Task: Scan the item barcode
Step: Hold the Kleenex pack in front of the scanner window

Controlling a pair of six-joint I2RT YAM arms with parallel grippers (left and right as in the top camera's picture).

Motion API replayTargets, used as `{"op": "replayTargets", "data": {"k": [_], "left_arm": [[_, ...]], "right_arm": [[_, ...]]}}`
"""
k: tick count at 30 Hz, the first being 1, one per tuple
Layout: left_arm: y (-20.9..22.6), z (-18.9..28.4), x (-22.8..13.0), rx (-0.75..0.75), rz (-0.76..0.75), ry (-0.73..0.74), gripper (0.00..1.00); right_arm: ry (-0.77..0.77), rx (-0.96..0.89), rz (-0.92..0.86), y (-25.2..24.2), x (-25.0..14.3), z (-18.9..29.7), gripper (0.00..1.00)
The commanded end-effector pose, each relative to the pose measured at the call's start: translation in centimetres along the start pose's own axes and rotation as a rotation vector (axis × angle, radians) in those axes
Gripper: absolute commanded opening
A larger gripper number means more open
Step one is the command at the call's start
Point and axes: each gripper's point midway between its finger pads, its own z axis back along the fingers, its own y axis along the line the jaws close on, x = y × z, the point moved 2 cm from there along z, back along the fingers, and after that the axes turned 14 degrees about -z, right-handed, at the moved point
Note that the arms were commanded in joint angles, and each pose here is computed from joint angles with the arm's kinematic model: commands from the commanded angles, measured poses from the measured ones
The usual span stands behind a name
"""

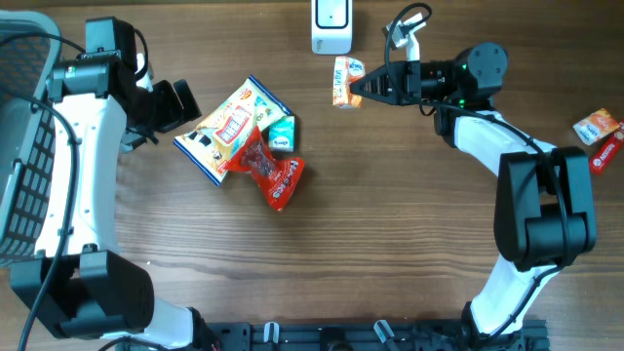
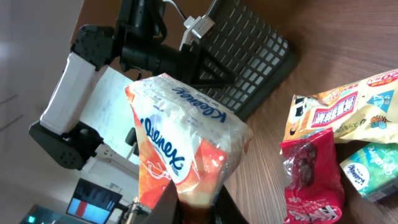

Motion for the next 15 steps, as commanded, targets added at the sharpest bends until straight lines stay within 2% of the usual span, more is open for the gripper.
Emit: {"op": "replayTargets", "data": {"k": [1,15], "left_arm": [[0.2,-0.4,-0.1,0.009,0.012,0.012,1.0],[0.2,-0.4,-0.1,0.008,0.012,0.013,1.0]], "right_arm": [[0.051,-0.006,0.041,1.0,-0.5,0.5,0.04],[-0.022,-0.032,0.021,0.5,0.5,3.6,0.04]]}}
